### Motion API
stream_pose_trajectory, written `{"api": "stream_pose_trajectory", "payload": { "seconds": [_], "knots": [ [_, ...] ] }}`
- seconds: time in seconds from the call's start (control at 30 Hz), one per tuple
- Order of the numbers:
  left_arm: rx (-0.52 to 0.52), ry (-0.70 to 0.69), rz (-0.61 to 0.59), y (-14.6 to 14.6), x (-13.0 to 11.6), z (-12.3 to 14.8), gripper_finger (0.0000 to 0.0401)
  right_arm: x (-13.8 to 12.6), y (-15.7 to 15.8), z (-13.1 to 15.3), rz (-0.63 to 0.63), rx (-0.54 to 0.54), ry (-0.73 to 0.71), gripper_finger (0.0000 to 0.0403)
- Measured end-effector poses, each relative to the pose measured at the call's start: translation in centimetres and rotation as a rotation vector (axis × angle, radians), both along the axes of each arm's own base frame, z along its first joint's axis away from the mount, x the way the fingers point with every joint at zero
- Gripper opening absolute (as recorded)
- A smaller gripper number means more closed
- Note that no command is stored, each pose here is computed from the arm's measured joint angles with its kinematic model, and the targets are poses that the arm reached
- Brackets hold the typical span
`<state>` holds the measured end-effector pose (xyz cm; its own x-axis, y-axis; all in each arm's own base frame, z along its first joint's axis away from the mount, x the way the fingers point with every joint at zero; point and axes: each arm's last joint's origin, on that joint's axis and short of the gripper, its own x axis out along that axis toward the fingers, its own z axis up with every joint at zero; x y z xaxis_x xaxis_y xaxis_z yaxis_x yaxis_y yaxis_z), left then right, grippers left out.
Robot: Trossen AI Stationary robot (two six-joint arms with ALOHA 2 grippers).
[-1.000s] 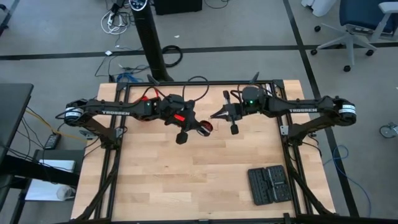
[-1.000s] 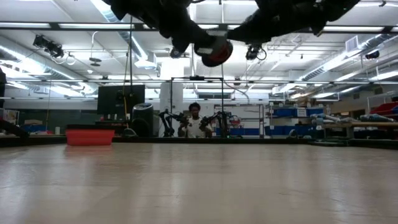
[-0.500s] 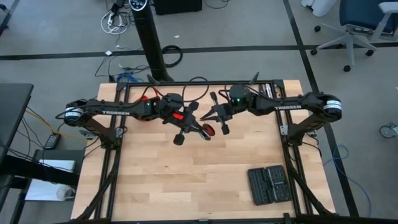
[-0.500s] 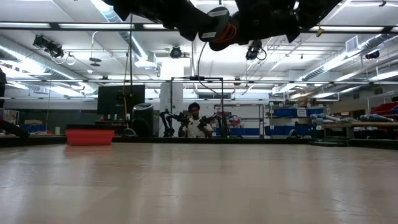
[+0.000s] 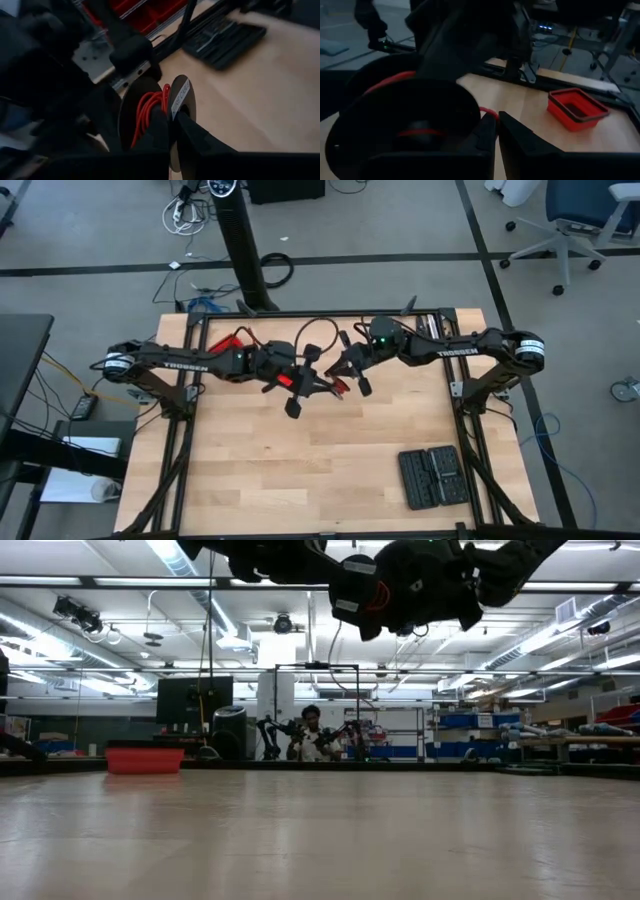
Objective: Coil cords
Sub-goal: Coil the wire to the spool
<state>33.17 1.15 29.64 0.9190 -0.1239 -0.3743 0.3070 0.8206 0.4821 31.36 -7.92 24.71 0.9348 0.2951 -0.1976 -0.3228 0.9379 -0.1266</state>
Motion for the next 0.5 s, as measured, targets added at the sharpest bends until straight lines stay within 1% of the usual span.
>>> {"api": "stream_pose_trajectory", "payload": {
  "seconds": [0.17, 0.27, 0.4, 0.5],
  "knots": [
    [0.107, -0.044, 0.073, -0.7, 0.2, 0.3, 0.001, -0.6, 0.1, -1.4, -0.032, 0.063, 0.007, 0.003],
    [0.127, -0.089, 0.115, -0.8, 0.3, 0.8, 0.001, -1.0, 0.3, -2.3, -0.043, 0.091, 0.04, 0.0044],
    [0.159, -0.101, 0.156, -1.0, 0.4, 0.9, 0.001, -1.5, 0.4, -3.3, -0.054, 0.139, 0.058, 0.006],
    [0.177, -0.1, 0.192, -1.1, 0.4, 0.9, 0.0009, -2.0, 0.6, -4.1, -0.058, 0.156, 0.055, 0.0063]
  ]
}}
